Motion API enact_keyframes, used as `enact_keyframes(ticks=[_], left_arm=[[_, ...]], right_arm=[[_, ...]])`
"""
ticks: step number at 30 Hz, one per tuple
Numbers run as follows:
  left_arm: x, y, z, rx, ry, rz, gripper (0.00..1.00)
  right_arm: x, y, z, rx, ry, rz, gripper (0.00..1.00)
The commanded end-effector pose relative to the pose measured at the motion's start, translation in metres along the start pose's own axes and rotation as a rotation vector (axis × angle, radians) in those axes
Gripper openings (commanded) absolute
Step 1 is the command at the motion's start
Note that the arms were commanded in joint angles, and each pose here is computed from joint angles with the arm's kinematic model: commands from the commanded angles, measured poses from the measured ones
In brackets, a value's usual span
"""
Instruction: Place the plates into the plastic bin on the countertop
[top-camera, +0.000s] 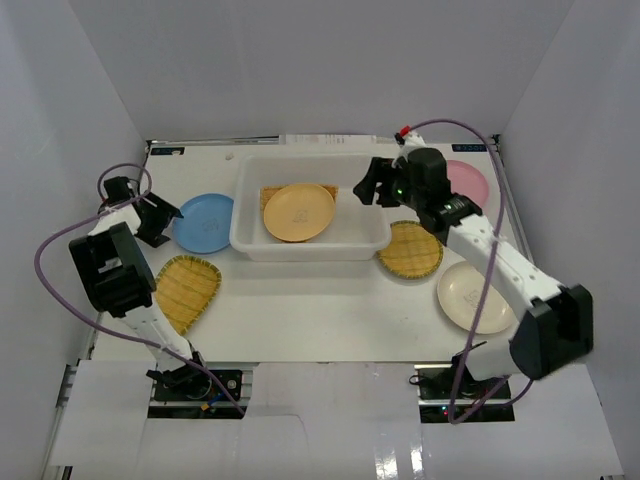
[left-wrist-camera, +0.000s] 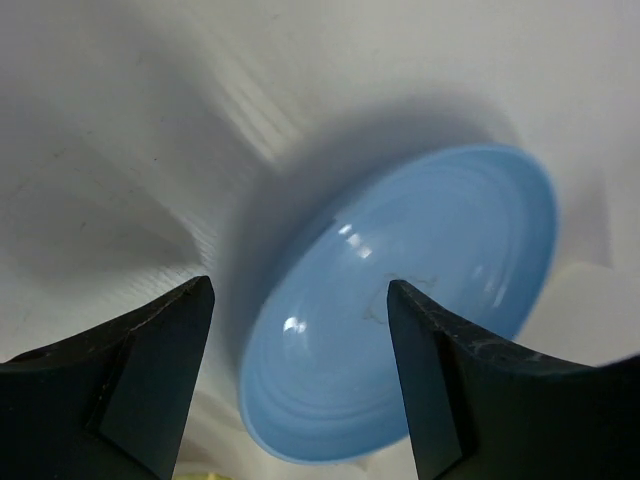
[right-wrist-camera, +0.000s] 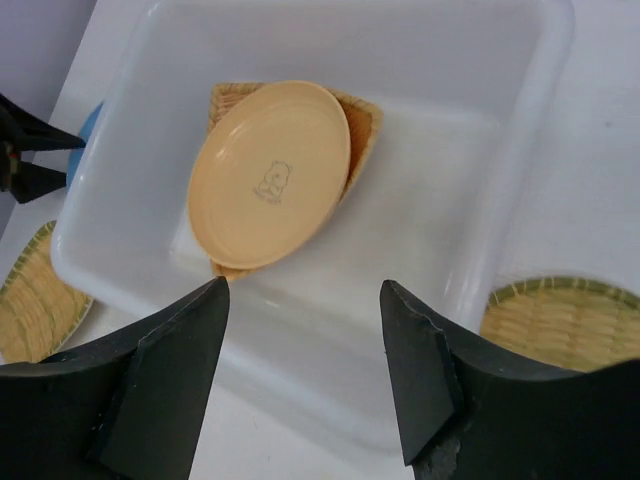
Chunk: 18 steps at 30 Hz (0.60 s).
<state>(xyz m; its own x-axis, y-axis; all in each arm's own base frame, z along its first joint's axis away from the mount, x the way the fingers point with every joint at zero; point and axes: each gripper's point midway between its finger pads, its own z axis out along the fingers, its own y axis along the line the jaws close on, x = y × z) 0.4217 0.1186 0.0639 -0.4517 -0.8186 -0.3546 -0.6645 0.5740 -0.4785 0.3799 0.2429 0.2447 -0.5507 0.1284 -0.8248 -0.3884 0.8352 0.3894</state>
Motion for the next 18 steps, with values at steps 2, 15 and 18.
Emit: enact_keyframes(ticks=[2,15,18], left_arm=[[0.009,-0.009,0.016,0.060,0.096,0.075,0.79],[0.021,-0.006,0.060,0.097,0.178,0.009,0.00],[0.017,-0.018,0.051,0.146,0.148,-0.019,0.00]], right_arm=[[0.042,-0.036,-0.056,0.123,-0.073,0.023,0.66],[0.120,-0.199,-0.103,0.498,-0.048,0.253,0.89],[0.114,-0.223,-0.094,0.490,-0.009,0.300,0.92]])
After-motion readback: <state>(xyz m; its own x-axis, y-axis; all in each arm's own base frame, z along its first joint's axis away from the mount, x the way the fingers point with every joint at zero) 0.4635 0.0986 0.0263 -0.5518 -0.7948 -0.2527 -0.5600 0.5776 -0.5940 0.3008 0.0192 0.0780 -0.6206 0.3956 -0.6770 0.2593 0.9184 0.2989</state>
